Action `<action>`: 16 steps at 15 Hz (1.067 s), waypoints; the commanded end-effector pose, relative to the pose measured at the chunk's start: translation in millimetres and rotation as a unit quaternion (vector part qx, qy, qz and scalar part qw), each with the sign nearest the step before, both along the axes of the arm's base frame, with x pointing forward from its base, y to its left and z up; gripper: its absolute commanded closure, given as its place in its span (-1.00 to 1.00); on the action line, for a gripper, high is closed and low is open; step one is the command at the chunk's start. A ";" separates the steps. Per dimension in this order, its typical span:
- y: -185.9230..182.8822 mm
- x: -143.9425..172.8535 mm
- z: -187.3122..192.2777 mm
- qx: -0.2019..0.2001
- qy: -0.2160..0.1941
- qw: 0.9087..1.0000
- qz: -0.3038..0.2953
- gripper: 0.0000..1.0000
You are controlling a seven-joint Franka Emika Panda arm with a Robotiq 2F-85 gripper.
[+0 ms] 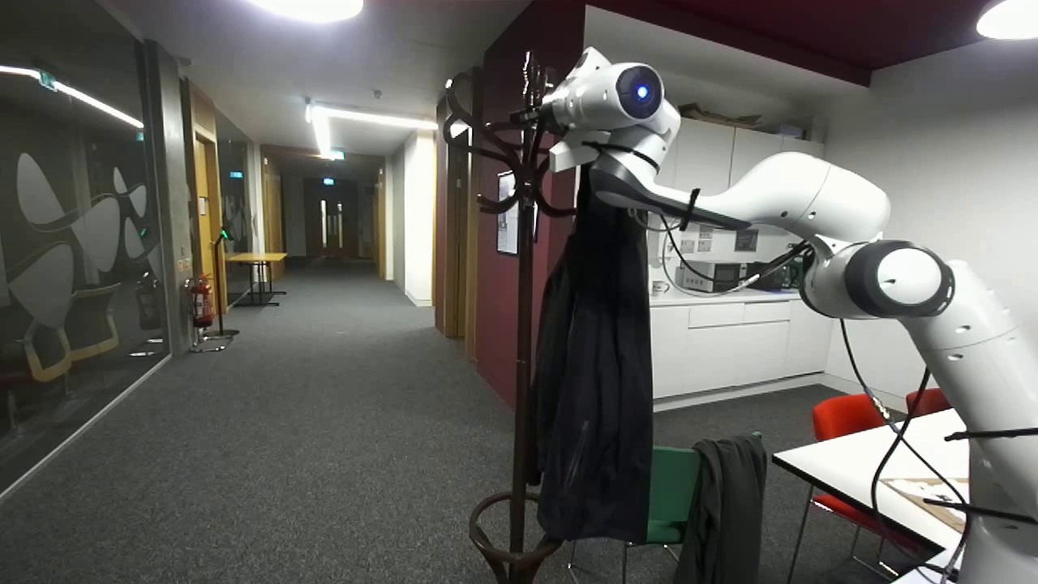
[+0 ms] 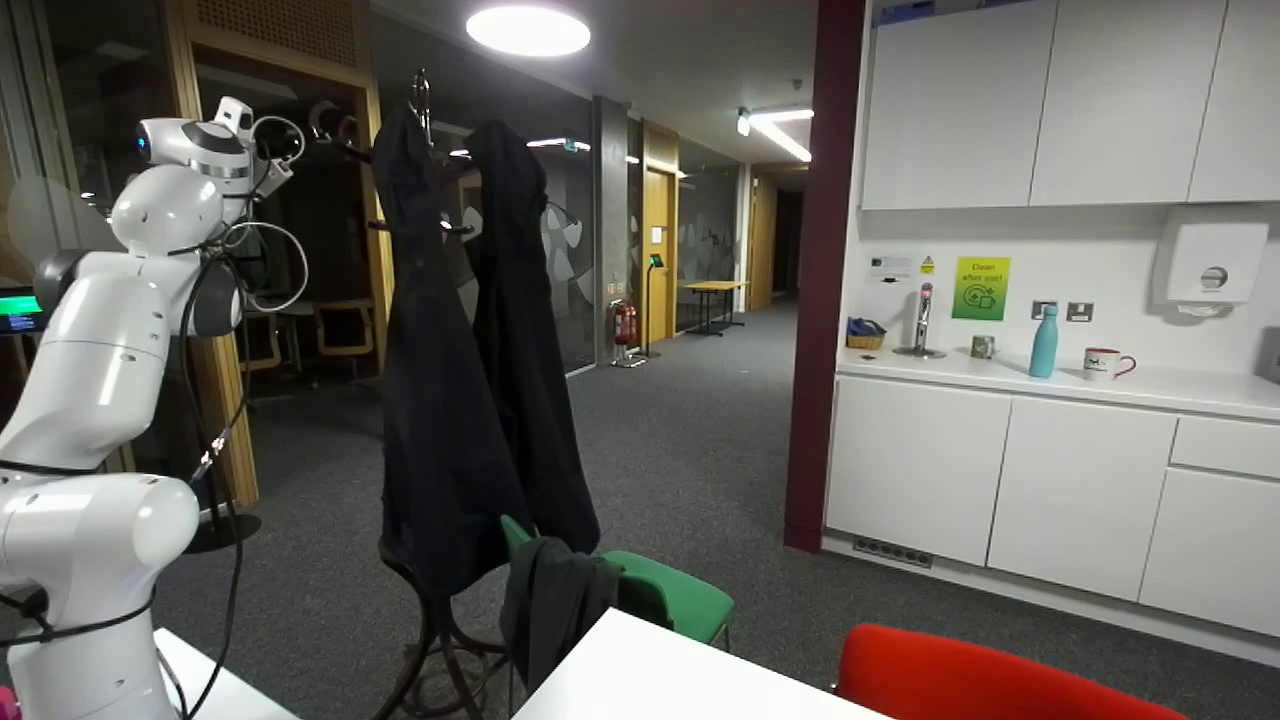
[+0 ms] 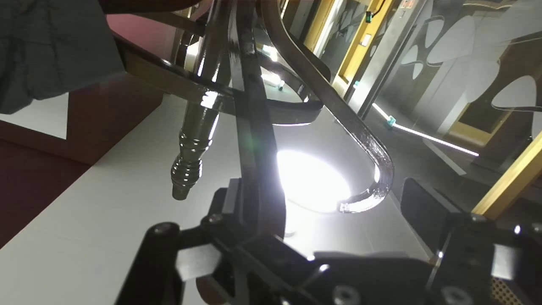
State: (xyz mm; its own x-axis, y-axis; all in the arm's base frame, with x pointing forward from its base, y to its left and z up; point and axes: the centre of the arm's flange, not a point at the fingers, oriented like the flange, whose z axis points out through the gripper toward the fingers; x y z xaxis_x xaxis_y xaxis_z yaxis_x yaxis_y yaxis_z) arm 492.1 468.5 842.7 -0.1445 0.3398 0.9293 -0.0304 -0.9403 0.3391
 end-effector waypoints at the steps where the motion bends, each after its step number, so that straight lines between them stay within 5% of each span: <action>1: 27.2 11.5 13.7 -0.014 0.003 0.999 0.029 -1.00; 9: 45.2 8.4 -5.5 -0.029 0.038 0.998 0.042 -1.00; 16: 46.3 -30.5 -13.5 -0.033 0.144 0.989 0.007 -1.00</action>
State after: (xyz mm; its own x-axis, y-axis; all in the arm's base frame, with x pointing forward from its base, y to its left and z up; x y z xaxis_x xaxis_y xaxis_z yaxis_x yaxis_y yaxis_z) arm 477.7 510.8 809.0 0.0360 0.3815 0.9237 0.0924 -0.9216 0.3771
